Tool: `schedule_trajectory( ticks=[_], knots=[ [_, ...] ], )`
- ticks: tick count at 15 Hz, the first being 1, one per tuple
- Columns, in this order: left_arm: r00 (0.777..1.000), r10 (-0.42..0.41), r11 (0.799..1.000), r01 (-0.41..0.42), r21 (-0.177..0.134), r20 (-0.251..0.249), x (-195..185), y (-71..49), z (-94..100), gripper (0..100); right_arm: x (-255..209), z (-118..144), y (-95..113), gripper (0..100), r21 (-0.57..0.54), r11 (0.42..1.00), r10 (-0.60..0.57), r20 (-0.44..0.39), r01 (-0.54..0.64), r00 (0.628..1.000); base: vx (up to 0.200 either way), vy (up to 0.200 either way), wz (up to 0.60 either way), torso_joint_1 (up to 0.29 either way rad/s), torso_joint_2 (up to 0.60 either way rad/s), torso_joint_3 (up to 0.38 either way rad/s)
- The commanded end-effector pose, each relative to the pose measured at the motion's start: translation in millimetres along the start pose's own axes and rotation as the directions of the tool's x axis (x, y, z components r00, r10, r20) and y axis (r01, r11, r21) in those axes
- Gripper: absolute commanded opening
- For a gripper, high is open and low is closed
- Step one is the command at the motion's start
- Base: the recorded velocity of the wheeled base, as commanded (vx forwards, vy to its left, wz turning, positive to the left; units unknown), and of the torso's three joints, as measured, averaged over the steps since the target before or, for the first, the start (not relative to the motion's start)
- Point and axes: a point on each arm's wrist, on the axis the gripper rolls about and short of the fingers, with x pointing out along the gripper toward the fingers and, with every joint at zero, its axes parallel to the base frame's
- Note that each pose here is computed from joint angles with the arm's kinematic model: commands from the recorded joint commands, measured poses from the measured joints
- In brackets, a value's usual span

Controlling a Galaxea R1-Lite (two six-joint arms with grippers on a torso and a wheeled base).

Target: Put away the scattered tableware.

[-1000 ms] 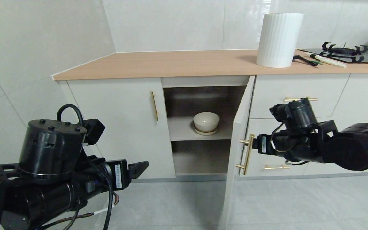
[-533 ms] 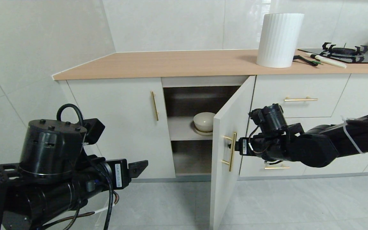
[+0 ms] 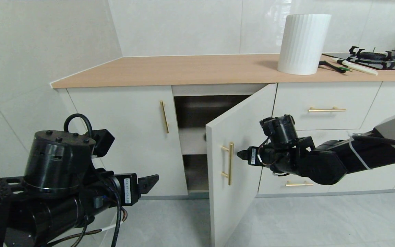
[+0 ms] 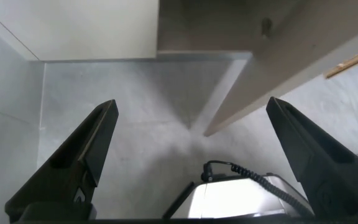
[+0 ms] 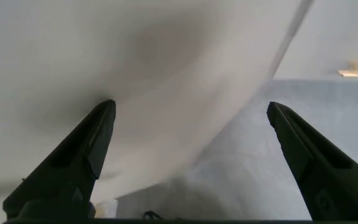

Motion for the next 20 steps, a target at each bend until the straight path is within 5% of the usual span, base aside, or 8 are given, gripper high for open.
schedule_trajectory(
  ticks=[1,11,20],
  knots=[
    [1.000,0.001,1.000,-0.001,0.001,-0.002,1,-0.3,-0.3,100,6,-5,0,100,-0.003,1.000,-0.005,-0.013,0.005,1.000,0.200,0.000,0.00,0.007,0.01,-0.002],
    [1.000,-0.002,1.000,0.002,-0.008,0.018,-3,0.5,3.0,100,55,5,14,100,0.222,0.975,-0.049,0.156,0.013,0.987,0.020,0.000,0.00,0.000,0.00,0.000],
    [1.000,-0.001,1.000,0.001,-0.006,0.012,-2,0.4,2.0,100,96,30,-6,100,0.374,0.926,-0.162,0.263,0.054,0.951,0.000,0.000,0.00,0.000,0.00,0.000]
  ],
)
